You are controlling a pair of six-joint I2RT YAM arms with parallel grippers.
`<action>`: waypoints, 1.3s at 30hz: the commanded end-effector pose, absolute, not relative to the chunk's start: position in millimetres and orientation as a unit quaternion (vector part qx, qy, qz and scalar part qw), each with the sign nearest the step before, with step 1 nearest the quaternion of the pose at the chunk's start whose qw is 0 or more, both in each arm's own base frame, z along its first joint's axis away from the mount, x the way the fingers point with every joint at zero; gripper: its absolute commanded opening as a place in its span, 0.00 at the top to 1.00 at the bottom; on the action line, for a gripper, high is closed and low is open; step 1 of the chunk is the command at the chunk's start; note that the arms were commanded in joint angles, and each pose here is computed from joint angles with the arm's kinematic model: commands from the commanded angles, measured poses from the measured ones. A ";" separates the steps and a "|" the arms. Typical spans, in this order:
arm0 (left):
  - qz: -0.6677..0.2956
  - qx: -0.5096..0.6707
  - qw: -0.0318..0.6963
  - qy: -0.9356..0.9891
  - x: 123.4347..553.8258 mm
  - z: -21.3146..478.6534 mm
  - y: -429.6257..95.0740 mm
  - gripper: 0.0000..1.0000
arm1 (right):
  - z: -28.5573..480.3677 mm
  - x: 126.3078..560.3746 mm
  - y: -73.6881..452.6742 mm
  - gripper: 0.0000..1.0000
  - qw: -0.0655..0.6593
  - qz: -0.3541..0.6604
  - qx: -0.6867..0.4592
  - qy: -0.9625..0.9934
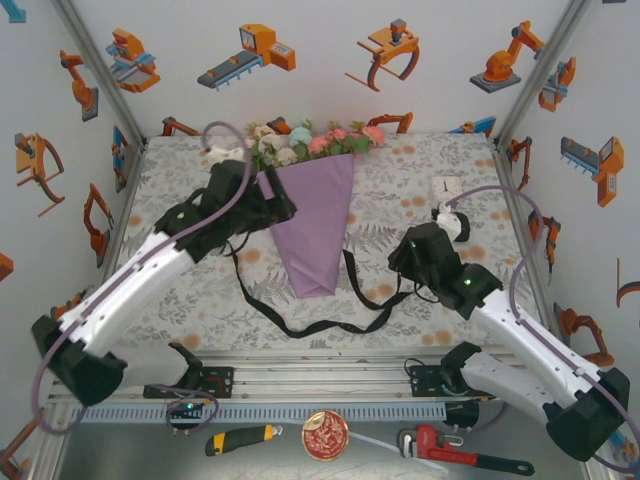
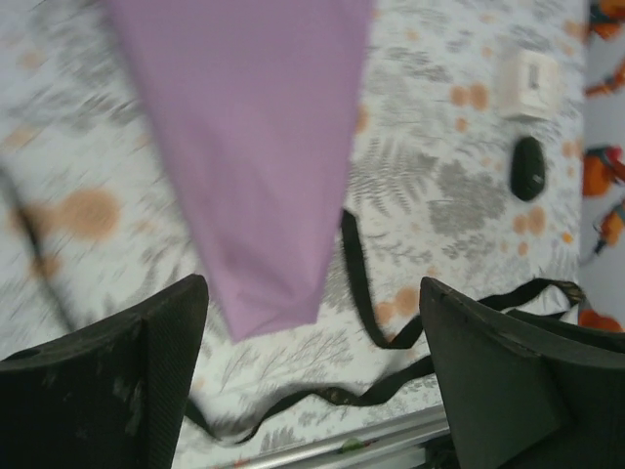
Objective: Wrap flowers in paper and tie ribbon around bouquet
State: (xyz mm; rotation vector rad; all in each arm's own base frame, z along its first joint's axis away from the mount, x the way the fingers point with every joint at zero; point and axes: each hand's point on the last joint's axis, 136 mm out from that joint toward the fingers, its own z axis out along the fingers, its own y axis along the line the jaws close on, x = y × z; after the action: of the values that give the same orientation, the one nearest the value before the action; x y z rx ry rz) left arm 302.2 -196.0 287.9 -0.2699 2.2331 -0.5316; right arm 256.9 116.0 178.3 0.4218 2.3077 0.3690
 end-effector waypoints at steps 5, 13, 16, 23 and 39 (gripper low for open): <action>-0.079 -0.307 0.264 0.911 216.2 163.1 -94.2 0.27 | 155.4 208.6 81.9 0.25 0.226 0.029 0.126 0.966; -0.087 -0.258 0.204 0.940 219.3 101.6 -122.8 0.31 | 171.6 237.5 186.6 0.37 0.247 0.225 -0.121 0.935; -0.072 -0.251 0.169 0.950 219.4 77.8 -130.9 0.32 | 148.2 252.7 195.0 0.40 0.231 0.205 -0.150 0.939; -0.072 -0.256 0.140 0.954 219.3 41.9 -135.2 0.38 | 95.6 260.5 214.7 0.42 0.177 0.218 -0.169 0.945; -0.030 -0.245 0.145 0.958 235.5 48.4 -123.8 1.00 | 49.2 259.0 209.5 1.00 0.119 0.196 -0.132 0.964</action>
State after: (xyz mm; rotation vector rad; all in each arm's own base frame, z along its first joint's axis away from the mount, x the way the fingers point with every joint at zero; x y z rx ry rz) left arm 228.4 -130.8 36.0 -0.7207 2.7797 -0.1190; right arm 253.0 207.1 41.1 -0.4250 2.8397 0.5414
